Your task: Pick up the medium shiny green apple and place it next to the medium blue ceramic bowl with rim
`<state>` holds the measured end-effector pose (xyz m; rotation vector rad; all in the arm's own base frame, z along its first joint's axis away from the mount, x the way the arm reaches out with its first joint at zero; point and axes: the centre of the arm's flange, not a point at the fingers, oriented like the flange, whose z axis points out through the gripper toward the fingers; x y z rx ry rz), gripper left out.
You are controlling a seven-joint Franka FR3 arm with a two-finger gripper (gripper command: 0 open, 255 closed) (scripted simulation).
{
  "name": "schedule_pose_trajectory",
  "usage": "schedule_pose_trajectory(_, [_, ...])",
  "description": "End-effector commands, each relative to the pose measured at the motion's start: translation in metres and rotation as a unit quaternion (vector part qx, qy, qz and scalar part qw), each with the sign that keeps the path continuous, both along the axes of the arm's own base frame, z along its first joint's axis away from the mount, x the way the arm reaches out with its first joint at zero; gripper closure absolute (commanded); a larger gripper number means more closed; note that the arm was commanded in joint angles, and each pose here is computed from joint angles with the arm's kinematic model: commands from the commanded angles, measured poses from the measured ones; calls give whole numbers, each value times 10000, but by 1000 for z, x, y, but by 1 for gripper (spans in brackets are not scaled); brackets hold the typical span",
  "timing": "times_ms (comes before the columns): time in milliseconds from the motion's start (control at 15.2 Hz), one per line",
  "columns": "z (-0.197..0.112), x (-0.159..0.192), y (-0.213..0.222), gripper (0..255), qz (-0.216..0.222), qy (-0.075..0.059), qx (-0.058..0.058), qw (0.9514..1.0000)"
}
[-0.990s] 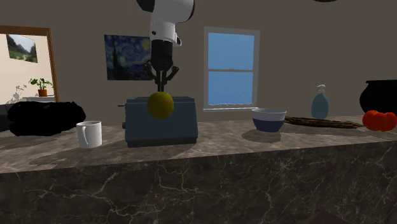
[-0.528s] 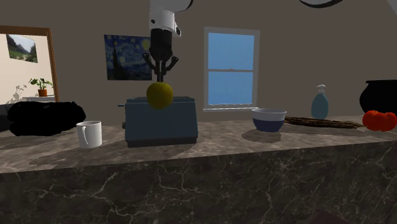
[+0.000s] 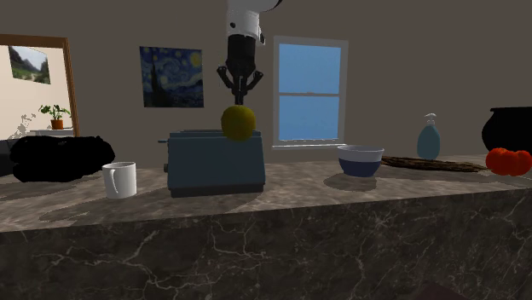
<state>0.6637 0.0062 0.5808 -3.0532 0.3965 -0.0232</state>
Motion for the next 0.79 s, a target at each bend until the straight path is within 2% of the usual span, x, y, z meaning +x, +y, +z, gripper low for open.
schedule_pose_trajectory(0, [0,-9,-21,255,6,-1,0,10000])
schedule_pose_trajectory(726, [0,-61,-156,255,6,-1,0,10000])
